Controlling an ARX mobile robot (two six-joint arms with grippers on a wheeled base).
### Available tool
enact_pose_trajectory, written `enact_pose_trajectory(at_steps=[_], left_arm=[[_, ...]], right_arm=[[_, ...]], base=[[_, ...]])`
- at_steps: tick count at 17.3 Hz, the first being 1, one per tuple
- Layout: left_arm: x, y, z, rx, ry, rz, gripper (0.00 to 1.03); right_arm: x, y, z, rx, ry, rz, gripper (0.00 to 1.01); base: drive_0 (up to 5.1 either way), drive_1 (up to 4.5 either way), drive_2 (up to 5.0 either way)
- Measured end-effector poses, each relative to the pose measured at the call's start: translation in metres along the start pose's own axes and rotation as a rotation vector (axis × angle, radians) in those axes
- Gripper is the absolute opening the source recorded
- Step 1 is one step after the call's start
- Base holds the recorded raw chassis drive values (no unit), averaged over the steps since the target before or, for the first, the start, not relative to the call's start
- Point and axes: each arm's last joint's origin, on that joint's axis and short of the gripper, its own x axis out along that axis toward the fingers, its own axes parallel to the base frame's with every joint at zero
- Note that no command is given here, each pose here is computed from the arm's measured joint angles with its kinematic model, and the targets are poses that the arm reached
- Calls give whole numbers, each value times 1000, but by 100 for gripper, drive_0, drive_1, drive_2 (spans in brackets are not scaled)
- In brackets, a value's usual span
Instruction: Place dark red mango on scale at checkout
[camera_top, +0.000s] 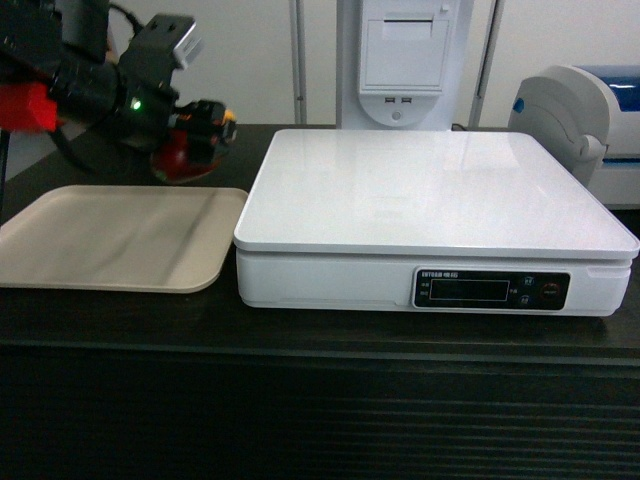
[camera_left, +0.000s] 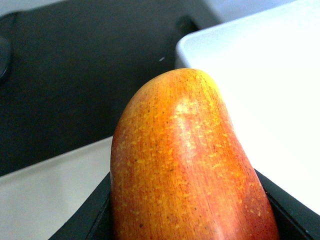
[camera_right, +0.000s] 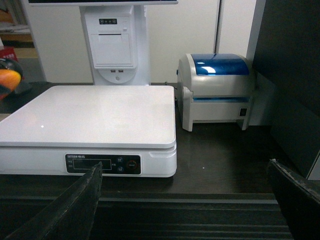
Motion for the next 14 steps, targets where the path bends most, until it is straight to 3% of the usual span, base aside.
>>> enact_pose_trajectory(at_steps=[3,5,8,10,11,14], left_arm=[[-9,-62,33,77,-63,-114,62],[-8,-103,37,118,-52,-193,62],[-2,-150,50,161,-68,-269,62],[11,-167,49,134,-31,-293,62],[19,-172,45,101,1,-301,62],[35,-182,36,-4,69,-265,62]], right_arm=[[0,0,0,0,0,0,98],[0,0,0,0,0,0,98],[0,0,0,0,0,0,98],[0,0,0,0,0,0,98],[0,0,0,0,0,0,98],[0,0,0,0,0,0,98]], base=[[0,0,0],[0,0,0],[0,0,0],[0,0,0],[0,0,0],[0,0,0]])
